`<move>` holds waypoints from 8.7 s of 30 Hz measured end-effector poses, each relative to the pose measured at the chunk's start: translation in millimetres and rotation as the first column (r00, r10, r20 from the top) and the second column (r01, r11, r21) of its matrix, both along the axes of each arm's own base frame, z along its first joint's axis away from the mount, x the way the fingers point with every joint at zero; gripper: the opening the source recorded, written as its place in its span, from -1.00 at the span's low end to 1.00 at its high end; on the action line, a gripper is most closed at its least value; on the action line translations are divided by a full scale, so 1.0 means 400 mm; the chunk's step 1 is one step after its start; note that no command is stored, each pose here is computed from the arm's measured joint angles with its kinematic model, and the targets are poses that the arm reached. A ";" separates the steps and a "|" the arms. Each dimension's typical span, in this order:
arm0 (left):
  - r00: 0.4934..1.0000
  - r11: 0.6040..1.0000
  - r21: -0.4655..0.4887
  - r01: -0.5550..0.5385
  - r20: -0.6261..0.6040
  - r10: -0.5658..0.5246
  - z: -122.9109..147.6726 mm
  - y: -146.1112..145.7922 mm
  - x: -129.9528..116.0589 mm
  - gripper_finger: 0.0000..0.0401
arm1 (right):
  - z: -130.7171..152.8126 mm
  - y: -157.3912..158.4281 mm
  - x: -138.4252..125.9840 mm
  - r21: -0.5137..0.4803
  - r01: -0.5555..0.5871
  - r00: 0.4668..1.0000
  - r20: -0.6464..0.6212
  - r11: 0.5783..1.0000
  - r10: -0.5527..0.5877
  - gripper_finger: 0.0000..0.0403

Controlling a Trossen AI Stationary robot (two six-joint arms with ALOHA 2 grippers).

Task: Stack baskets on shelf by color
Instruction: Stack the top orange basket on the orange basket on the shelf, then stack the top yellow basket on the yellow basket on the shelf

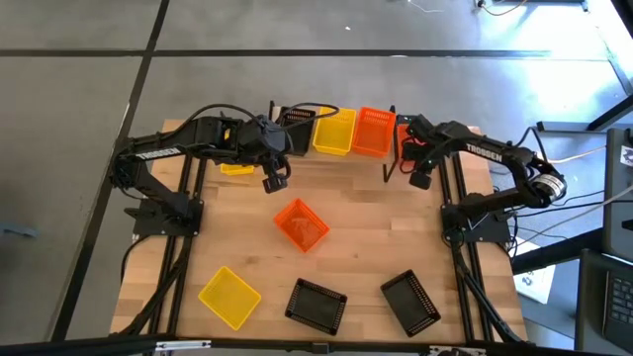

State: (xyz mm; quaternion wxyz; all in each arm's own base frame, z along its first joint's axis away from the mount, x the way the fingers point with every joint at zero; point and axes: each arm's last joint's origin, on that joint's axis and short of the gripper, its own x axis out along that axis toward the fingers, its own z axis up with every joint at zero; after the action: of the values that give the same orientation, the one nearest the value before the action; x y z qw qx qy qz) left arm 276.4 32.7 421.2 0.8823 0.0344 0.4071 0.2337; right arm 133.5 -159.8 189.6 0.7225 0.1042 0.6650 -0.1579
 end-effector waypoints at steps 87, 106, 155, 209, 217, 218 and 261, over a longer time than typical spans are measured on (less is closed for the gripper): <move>1.000 1.000 0.001 0.002 -0.001 -0.002 0.000 0.000 0.000 -0.61 | 0.006 -0.071 0.039 -0.014 -0.154 0.984 -0.088 0.988 0.152 -0.97; 1.000 1.000 0.000 0.002 -0.001 -0.002 0.000 0.000 0.000 -0.61 | 0.229 0.063 -0.033 -0.245 0.003 1.000 -0.006 0.969 -0.004 -0.99; 1.000 1.000 0.001 0.003 -0.001 -0.003 0.000 0.000 0.000 -0.61 | 0.523 0.104 0.395 -0.245 0.035 0.989 0.151 0.969 0.002 -1.00; 0.919 0.889 -0.234 -0.394 -0.073 0.388 -0.015 0.013 -0.086 -0.61 | 0.673 0.196 0.284 -0.326 -0.213 0.913 0.268 0.921 0.306 -0.54; 0.701 0.629 -0.361 -0.688 -0.107 0.705 -0.012 0.084 -0.162 -0.61 | 0.702 0.217 0.243 -0.274 -0.244 0.868 0.366 0.930 0.336 -0.54; 0.689 0.607 -0.384 -0.696 -0.120 0.715 -0.014 0.093 -0.169 -0.61 | 0.704 0.218 0.240 -0.276 -0.244 0.867 0.367 0.930 0.336 -0.54; 0.842 0.914 -0.308 -0.263 -0.537 0.062 -0.463 0.257 -0.221 -0.61 | 0.703 0.225 0.242 -0.252 -0.437 0.772 0.388 0.864 0.504 -0.54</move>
State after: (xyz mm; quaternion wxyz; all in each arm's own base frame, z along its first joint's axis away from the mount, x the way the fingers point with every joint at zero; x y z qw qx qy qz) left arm 188.0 135.6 236.2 0.7074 -0.1062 0.6664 0.2103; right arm 230.3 -69.7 471.0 0.8758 -0.0865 0.4748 0.0073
